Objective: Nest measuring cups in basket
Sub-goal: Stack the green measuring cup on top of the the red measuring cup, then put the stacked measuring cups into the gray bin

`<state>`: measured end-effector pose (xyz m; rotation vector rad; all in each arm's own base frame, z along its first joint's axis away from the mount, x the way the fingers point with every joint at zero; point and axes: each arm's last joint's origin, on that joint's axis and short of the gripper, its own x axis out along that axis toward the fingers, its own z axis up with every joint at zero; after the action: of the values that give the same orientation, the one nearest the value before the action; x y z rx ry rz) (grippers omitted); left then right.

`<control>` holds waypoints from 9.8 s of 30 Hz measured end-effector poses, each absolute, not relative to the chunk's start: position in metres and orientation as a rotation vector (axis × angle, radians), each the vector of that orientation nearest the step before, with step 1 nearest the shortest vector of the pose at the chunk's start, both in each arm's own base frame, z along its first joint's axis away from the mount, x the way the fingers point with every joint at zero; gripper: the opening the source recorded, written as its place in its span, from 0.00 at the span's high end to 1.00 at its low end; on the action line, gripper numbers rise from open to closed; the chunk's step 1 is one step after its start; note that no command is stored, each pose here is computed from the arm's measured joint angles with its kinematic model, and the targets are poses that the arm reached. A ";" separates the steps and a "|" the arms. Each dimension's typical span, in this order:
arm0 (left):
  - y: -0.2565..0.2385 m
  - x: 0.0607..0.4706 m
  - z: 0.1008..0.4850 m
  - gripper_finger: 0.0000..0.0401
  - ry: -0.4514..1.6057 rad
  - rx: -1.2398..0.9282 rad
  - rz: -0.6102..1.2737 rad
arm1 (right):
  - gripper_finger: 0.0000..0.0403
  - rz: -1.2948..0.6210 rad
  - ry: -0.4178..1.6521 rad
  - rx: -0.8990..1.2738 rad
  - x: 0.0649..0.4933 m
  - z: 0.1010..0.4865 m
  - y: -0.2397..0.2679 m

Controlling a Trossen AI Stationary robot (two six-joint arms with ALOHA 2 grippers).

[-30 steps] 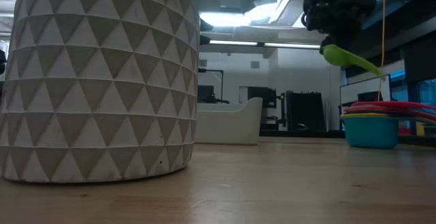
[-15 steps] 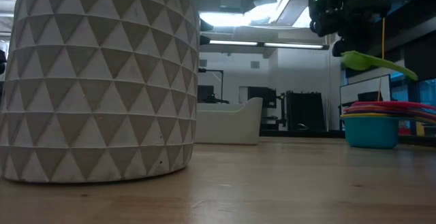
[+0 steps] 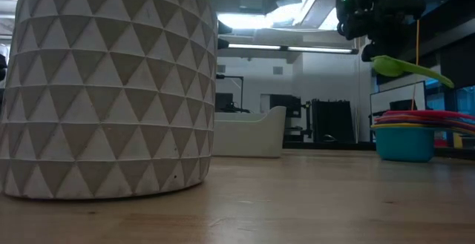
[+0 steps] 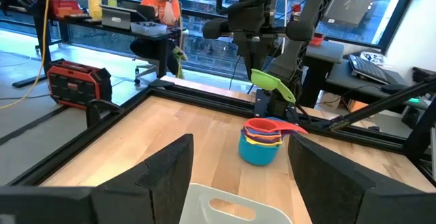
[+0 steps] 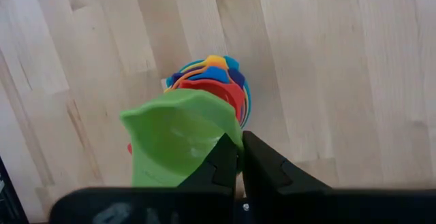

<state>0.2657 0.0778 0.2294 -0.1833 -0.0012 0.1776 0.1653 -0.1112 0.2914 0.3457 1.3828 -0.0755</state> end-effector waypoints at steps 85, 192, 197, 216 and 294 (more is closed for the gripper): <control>0.078 0.265 0.224 0.42 0.050 -0.194 0.183 | 0.87 -0.036 1.390 0.511 0.159 0.210 -0.103; 0.078 0.265 0.224 0.42 0.049 -0.194 0.183 | 0.09 -0.199 1.435 0.785 0.160 0.232 -0.099; 0.078 0.265 0.224 0.42 0.049 -0.194 0.183 | 0.09 -0.185 1.451 0.848 0.157 0.221 -0.090; 0.078 0.265 0.225 0.42 0.049 -0.194 0.183 | 0.09 -0.289 1.478 0.769 0.146 0.220 -0.085; 0.078 0.265 0.225 0.42 0.049 -0.194 0.183 | 0.08 -0.421 1.451 1.002 0.163 0.197 -0.054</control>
<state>0.2655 0.0778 0.2245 -0.1936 0.0490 0.1831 0.1628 -0.0542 0.1966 1.0021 1.4511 -0.4211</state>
